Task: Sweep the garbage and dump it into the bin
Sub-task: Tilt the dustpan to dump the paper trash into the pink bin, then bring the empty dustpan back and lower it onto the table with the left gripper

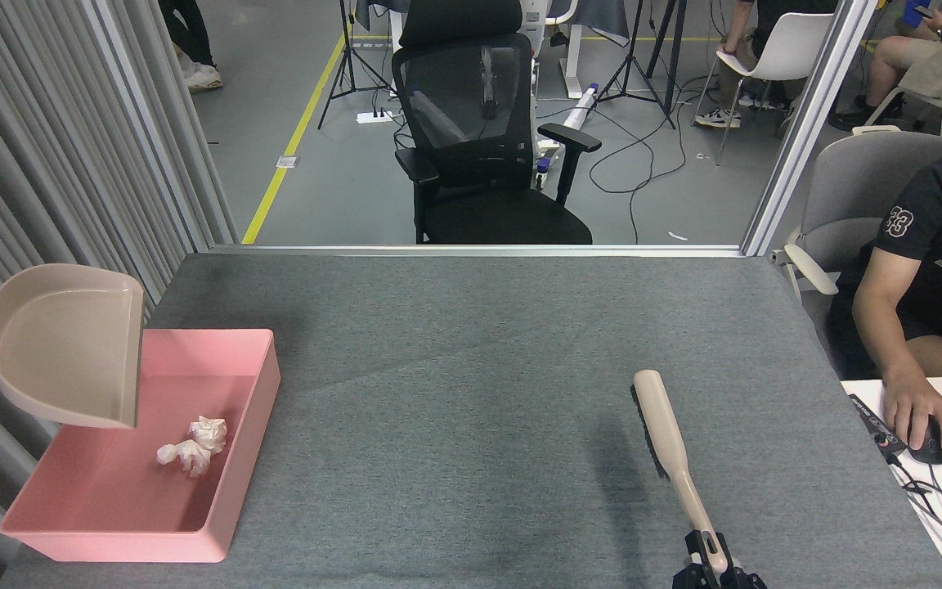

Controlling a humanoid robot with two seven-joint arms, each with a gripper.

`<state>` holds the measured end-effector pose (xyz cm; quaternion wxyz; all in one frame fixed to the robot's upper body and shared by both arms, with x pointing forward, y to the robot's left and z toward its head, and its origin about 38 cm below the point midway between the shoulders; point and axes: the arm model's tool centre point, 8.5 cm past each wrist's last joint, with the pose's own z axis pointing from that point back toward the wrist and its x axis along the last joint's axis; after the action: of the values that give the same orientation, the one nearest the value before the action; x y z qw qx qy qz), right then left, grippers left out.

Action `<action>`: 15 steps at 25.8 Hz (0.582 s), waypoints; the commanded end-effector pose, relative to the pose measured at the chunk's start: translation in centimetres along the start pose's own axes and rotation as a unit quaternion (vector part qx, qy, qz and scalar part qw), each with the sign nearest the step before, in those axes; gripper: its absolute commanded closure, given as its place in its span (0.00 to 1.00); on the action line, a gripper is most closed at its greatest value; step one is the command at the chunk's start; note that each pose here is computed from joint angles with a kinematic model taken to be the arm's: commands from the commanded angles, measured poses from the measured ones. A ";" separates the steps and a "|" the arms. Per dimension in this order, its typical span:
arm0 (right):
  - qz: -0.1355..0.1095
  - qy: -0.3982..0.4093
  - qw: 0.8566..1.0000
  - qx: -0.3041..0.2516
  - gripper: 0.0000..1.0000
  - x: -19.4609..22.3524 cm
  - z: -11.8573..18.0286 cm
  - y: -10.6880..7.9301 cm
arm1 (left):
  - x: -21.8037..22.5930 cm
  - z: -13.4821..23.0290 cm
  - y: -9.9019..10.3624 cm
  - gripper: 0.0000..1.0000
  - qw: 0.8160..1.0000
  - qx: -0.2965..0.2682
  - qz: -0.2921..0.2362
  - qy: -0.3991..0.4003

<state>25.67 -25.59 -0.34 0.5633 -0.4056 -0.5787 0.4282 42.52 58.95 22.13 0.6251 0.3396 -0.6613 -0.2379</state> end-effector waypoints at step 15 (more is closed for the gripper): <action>0.001 0.007 1.000 0.002 0.90 -0.3 0.2 0.0 | 19.3 0.5 -22.7 0.92 0.954 -0.089 0.274 -0.078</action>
<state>25.50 -25.87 -0.43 0.5662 -0.4087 -0.5745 0.4270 45.91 34.66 19.87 0.6362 0.0877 -0.7522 -0.1474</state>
